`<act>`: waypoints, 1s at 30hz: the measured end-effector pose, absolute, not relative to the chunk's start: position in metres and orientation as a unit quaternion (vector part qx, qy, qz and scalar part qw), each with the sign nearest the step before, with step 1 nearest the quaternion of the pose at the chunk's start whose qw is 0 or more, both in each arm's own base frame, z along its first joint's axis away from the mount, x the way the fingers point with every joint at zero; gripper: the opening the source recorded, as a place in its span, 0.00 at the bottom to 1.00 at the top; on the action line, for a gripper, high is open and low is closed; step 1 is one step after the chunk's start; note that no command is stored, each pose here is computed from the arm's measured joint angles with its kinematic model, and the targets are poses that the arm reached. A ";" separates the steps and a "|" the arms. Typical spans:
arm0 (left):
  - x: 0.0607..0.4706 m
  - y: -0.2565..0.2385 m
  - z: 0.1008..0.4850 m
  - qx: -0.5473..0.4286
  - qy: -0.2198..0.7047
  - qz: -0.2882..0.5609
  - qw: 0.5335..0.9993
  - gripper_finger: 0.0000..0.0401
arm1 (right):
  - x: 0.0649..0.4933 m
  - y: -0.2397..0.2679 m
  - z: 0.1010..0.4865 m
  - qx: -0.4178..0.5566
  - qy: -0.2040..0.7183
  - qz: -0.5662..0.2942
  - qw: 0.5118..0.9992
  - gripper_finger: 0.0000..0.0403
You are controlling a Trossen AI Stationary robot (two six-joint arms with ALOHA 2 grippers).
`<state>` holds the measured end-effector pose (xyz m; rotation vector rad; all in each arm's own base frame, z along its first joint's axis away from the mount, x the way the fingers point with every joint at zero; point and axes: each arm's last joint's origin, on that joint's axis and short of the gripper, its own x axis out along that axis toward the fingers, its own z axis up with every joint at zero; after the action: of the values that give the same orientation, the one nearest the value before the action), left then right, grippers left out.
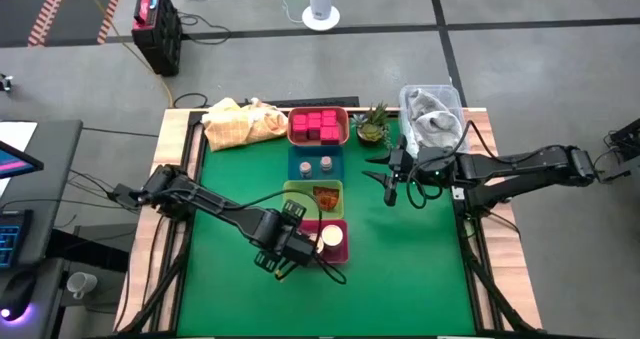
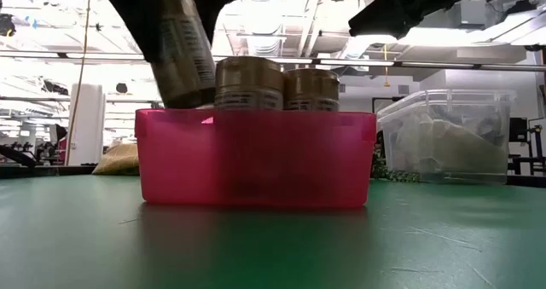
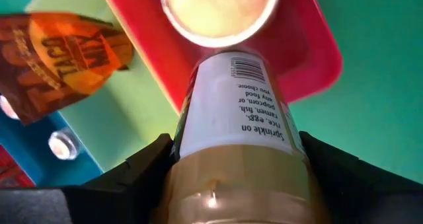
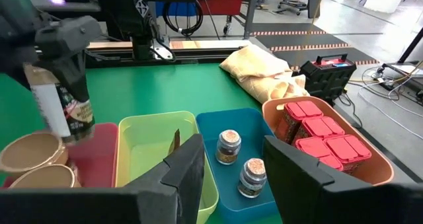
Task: Sort spices by type
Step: Put the gold seasoning bottle into the red bin, then return to home position
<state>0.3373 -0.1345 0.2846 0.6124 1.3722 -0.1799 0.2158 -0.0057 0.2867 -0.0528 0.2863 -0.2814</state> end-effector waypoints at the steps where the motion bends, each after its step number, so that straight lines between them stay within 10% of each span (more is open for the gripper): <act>1: 0.338 -0.135 0.284 0.277 0.621 -0.081 0.729 0.67 | 0.216 -0.006 0.287 -0.026 0.142 -0.140 0.980 0.45; 30: 0.337 -0.132 0.270 0.287 0.626 -0.053 0.723 0.92 | 0.216 -0.006 0.286 -0.027 0.145 -0.140 0.979 0.45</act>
<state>0.3371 -0.1316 0.2699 0.6338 1.3815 -0.1178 0.2157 -0.0057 0.2863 -0.0536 0.2915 -0.2814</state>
